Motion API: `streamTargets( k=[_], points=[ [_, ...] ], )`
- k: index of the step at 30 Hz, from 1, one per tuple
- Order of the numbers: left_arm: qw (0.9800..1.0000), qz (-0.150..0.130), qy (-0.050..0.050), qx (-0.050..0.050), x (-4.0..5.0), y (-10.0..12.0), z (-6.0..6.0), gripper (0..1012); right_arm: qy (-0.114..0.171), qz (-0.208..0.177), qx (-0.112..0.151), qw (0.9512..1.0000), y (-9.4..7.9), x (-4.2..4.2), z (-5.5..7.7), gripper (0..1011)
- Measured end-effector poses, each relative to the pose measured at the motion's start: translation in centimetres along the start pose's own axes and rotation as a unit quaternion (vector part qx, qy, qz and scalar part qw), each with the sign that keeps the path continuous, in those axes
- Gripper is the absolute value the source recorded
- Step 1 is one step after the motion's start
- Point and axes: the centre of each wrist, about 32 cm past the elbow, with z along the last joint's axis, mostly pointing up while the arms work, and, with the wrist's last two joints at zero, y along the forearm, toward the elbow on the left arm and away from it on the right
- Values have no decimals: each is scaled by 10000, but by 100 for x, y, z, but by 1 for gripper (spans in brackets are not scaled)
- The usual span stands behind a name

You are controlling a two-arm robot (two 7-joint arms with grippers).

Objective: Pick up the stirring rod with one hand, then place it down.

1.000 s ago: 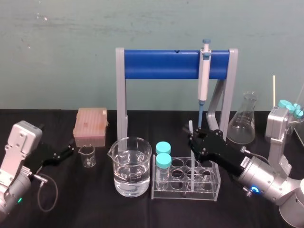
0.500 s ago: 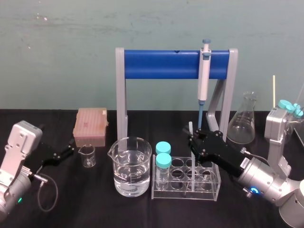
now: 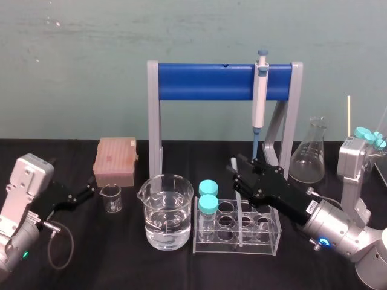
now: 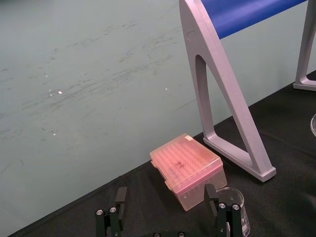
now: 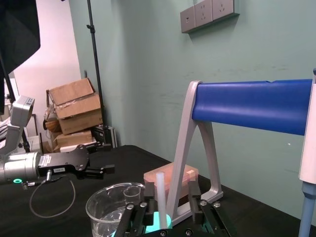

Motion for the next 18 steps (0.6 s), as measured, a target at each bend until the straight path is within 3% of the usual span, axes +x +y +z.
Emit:
streamTargets(
  k=[11, 18],
  points=[
    [10000, 0, 0, 0, 0, 0, 0, 1000, 3, 5, 4, 10000, 1, 1, 2, 787],
    [10000, 0, 0, 0, 0, 0, 0, 1000, -13, -8, 8, 10000, -2, 7, 12, 958]
  ],
)
